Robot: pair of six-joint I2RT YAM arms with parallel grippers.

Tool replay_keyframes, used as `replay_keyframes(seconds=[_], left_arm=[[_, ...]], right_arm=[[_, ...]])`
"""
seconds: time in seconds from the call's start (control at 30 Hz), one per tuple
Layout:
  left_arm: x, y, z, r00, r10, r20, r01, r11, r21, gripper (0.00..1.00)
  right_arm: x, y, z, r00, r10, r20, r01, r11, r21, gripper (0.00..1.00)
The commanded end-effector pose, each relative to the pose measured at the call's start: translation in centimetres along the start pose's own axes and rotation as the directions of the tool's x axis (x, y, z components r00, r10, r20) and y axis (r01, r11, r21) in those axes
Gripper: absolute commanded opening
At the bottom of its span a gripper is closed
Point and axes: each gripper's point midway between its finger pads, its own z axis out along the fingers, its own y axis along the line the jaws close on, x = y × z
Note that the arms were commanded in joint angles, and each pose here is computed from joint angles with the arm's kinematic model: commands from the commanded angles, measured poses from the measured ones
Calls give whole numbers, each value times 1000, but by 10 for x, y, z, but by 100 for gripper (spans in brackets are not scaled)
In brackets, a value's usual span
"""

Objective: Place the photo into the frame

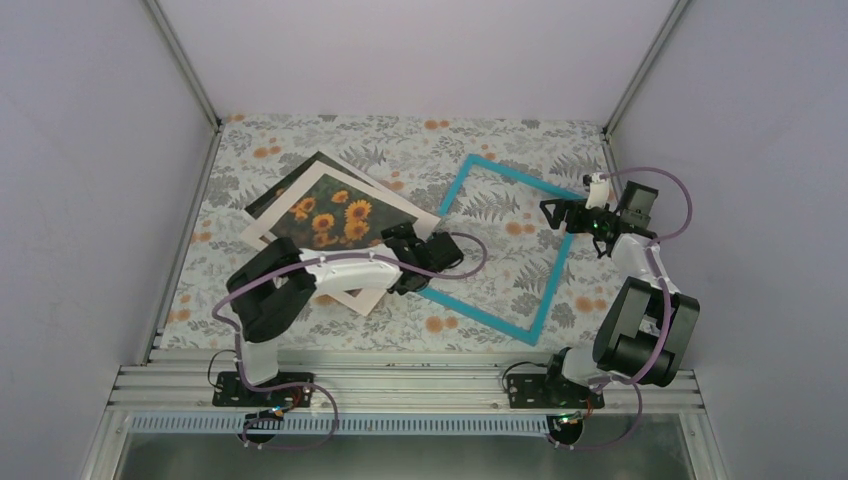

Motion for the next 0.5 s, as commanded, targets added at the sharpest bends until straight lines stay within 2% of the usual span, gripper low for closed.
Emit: replay_keyframes(seconds=[0.0, 0.13, 0.33, 0.47], left_arm=[[29, 22, 2, 999, 15, -33, -16, 1000, -11, 100], [67, 19, 3, 996, 78, -35, -76, 995, 65, 100], [122, 16, -7, 961, 275, 38, -278, 954, 108, 100], [170, 23, -2, 951, 310, -4, -306, 941, 143, 100]], right_arm=[[-3, 4, -5, 1000, -12, 27, 12, 1000, -22, 100], [-3, 5, -6, 1000, -12, 29, 12, 1000, -26, 100], [-2, 6, -5, 1000, -9, 26, 10, 999, -38, 100], [0, 5, -4, 1000, -12, 22, 13, 999, -41, 100]])
